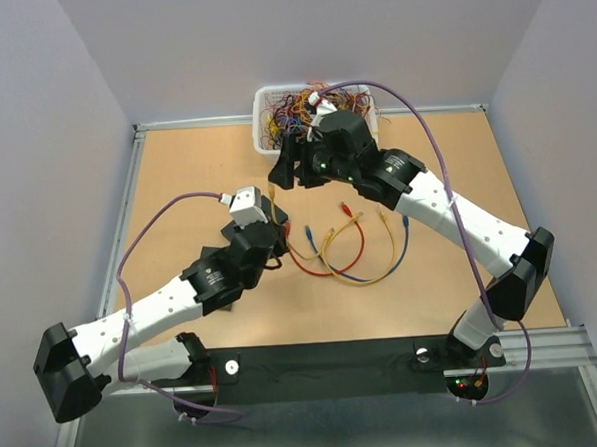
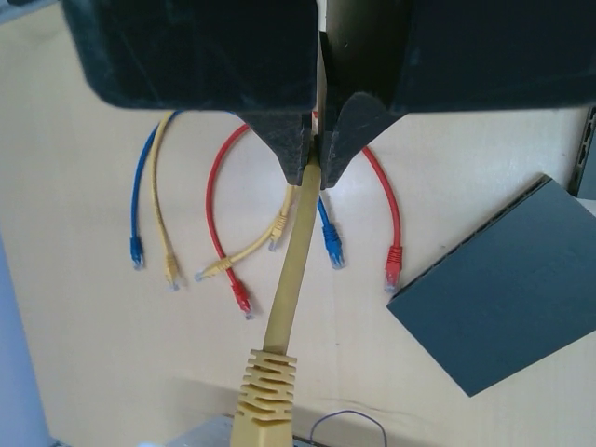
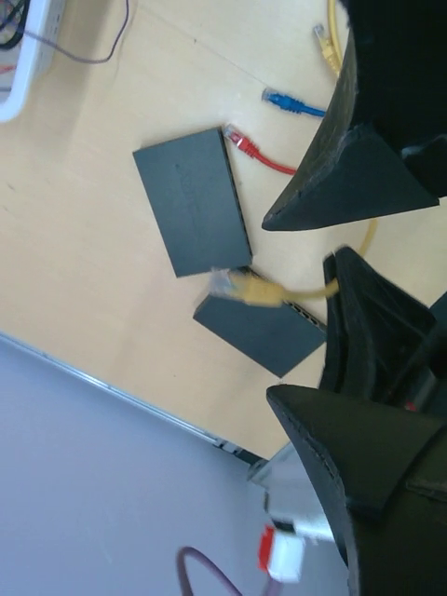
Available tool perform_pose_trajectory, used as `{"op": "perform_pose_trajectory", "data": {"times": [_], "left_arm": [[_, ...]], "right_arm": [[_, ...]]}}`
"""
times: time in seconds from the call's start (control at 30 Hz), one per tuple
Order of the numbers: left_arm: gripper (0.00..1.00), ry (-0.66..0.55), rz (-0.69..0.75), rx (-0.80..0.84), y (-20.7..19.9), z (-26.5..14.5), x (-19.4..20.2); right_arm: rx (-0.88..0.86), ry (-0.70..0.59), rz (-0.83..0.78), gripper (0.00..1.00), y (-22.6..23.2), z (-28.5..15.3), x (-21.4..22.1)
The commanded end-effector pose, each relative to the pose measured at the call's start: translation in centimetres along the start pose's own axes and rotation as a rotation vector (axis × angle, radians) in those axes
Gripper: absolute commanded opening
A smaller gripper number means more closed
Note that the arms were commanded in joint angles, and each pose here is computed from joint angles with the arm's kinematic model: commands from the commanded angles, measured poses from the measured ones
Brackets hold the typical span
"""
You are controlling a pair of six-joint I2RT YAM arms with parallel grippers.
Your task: Insert the plug into the switch port
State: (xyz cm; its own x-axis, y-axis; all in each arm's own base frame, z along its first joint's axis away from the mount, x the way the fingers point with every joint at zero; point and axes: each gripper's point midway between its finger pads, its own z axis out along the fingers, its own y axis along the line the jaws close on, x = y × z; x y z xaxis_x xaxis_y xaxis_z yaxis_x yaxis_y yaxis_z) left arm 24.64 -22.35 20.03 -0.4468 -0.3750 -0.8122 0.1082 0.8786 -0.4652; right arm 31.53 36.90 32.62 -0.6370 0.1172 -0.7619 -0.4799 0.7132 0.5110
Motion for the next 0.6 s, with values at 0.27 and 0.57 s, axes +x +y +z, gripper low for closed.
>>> {"op": "perform_pose_trajectory", "data": {"times": [0.27, 0.57], "left_arm": [[0.0, -0.104, -0.091, -0.197, 0.1, -0.1, -2.0], [0.0, -0.138, -0.122, -0.133, -0.8, -1.4, -3.2]], "right_arm": [[0.224, -0.046, -0.065, 0.54, 0.8, -0.1, 0.7], [0.272, -0.04, -0.052, 0.52, 0.0, 0.1, 1.2]]}}
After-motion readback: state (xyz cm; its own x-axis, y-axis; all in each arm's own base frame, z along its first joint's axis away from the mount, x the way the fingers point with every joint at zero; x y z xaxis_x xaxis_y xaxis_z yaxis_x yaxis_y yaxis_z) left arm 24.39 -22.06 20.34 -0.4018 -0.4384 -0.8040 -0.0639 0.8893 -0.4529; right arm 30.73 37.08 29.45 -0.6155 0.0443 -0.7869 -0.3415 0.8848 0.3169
